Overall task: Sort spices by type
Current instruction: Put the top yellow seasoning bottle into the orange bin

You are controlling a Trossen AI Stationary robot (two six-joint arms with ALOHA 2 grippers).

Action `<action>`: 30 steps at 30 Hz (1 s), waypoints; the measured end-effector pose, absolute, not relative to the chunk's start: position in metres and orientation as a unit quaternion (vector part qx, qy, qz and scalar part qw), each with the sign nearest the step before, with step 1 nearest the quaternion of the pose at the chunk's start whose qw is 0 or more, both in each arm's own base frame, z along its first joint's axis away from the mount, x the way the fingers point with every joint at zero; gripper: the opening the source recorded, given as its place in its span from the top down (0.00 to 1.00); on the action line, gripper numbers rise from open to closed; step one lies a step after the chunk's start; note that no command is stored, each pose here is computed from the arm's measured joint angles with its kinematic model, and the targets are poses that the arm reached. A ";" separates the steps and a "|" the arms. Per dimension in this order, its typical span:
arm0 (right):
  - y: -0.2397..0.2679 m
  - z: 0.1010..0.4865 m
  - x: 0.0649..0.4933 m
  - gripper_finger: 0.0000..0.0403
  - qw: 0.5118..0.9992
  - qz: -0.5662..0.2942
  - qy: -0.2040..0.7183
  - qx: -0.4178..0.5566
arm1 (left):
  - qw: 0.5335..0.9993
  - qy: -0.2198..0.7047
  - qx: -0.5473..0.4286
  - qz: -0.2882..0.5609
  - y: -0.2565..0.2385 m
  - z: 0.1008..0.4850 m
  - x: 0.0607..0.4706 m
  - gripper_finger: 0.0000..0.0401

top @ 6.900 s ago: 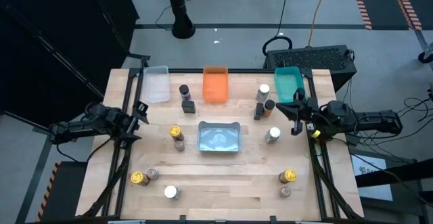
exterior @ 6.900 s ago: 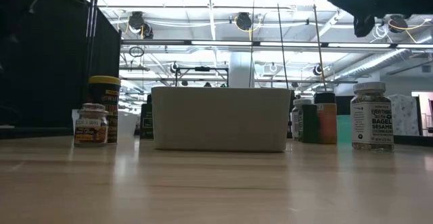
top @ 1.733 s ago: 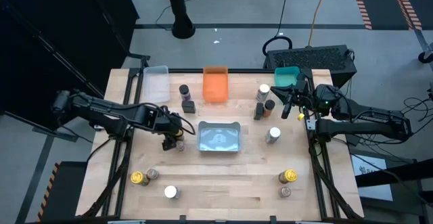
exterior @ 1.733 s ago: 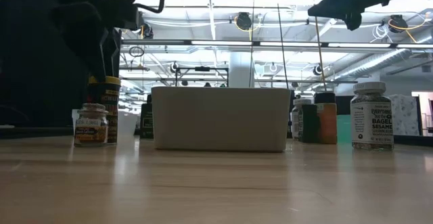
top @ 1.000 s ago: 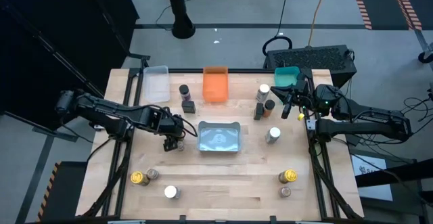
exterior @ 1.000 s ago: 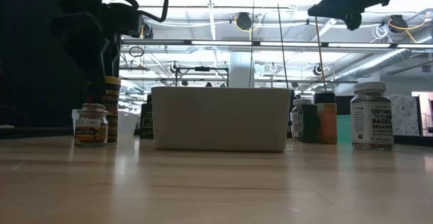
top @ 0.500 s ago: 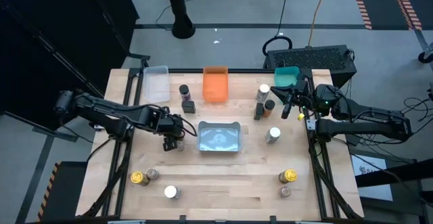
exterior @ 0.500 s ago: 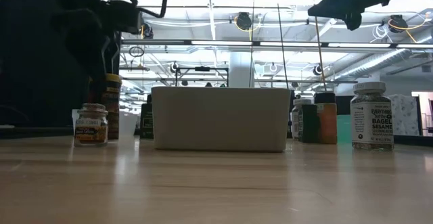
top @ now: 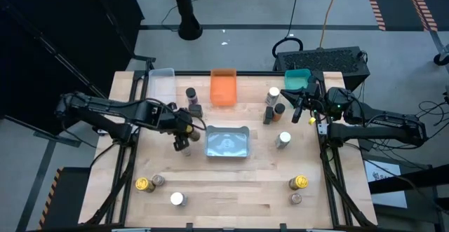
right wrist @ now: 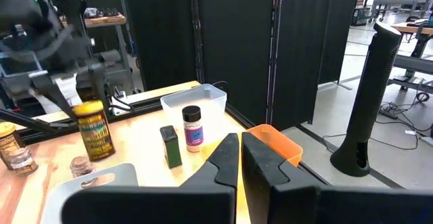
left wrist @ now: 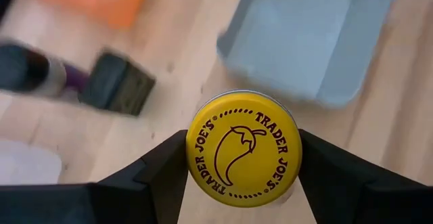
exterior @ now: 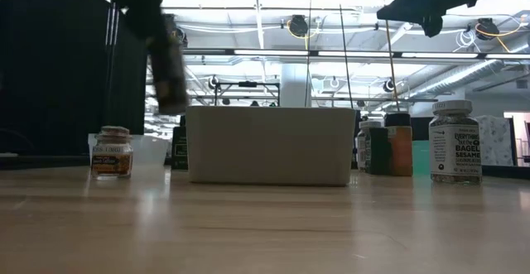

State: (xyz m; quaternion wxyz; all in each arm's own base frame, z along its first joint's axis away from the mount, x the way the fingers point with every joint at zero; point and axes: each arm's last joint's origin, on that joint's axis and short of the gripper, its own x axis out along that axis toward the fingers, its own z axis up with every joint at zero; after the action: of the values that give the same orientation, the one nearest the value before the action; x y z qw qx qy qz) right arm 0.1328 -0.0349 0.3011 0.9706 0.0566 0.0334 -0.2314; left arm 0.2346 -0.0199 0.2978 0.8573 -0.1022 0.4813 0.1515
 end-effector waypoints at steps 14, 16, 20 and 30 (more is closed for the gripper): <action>-0.035 0.301 0.133 1.00 0.971 -0.232 0.033 0.057 | 0.891 0.400 -0.113 0.179 -0.005 0.361 0.266 0.40; -0.035 0.301 0.133 1.00 0.971 -0.232 0.033 0.057 | 0.889 0.403 -0.106 0.188 -0.001 0.364 0.274 0.40; -0.035 0.301 0.133 1.00 0.971 -0.232 0.033 0.057 | 0.893 0.404 -0.076 0.184 0.010 0.373 0.295 0.40; -0.035 0.301 0.133 1.00 0.971 -0.232 0.033 0.057 | 0.877 0.452 0.004 0.160 0.074 0.386 0.324 0.40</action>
State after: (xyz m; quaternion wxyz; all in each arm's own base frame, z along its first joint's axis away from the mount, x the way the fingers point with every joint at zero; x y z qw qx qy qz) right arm 0.1328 -0.0350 0.3012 0.9706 0.0566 0.0327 -0.2318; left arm 0.3242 0.0739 0.3862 0.8773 0.0041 0.4523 0.1604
